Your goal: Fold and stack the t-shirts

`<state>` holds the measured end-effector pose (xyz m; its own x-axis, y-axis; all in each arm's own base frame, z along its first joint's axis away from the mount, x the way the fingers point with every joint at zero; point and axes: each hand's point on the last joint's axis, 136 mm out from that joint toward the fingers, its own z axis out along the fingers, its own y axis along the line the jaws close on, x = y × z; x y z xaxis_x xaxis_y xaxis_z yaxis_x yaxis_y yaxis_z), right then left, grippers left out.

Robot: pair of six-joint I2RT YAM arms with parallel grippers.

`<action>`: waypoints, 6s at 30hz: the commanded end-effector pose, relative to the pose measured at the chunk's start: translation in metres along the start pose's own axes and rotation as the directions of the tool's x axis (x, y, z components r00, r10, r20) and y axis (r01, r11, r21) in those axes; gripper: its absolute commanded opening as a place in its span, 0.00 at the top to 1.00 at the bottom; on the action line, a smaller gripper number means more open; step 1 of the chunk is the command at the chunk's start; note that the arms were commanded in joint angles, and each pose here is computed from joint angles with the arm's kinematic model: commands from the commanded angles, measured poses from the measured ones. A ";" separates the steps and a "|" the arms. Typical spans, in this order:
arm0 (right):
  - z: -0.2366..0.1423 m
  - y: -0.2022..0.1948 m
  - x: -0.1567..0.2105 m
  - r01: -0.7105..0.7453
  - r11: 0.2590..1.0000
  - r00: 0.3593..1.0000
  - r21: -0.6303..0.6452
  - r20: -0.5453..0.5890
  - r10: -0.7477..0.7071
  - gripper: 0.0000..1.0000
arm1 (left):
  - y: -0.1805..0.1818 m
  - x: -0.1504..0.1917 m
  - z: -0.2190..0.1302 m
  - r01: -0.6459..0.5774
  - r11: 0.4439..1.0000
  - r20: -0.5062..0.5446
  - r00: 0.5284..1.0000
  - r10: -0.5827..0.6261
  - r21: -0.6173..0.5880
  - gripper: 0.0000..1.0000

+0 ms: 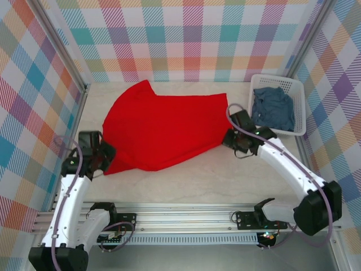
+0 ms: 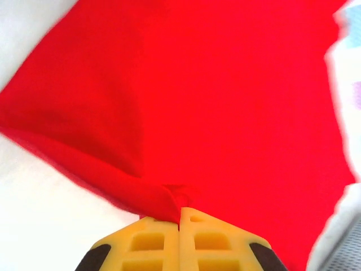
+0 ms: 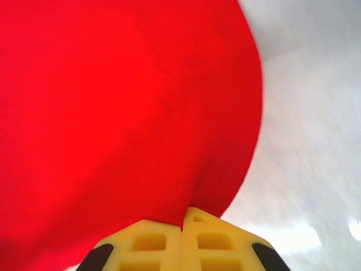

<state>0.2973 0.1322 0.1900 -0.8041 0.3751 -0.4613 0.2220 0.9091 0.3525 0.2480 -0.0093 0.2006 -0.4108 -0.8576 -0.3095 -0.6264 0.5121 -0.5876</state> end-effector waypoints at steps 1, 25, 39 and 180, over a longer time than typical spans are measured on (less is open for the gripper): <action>-0.062 0.054 -0.074 0.149 0.980 0.957 -0.132 0.270 -0.109 1.00 | -0.066 -0.050 -0.047 -0.138 0.982 0.192 0.975 0.112 0.127 1.00; -0.268 0.179 -0.215 0.326 0.834 0.726 -0.445 0.683 0.080 1.00 | -0.287 -0.224 -0.307 -0.434 0.828 0.829 0.555 -0.064 0.354 1.00; -0.130 0.192 -0.288 0.170 0.836 0.864 -0.521 0.487 0.127 1.00 | -0.371 -0.266 -0.155 -0.433 0.709 0.640 0.768 -0.034 0.557 1.00; 0.059 -0.146 0.089 -0.108 0.863 0.955 0.493 -0.191 0.229 1.00 | 0.067 0.021 -0.004 -0.035 0.975 0.016 0.999 0.040 -0.221 0.39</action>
<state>0.2404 0.0579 0.0509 -0.8460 0.4948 -0.1990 0.5030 0.8642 0.0106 0.1951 -0.0093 0.1205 -0.4179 -0.8831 -0.2135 -0.7657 0.4688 -0.4403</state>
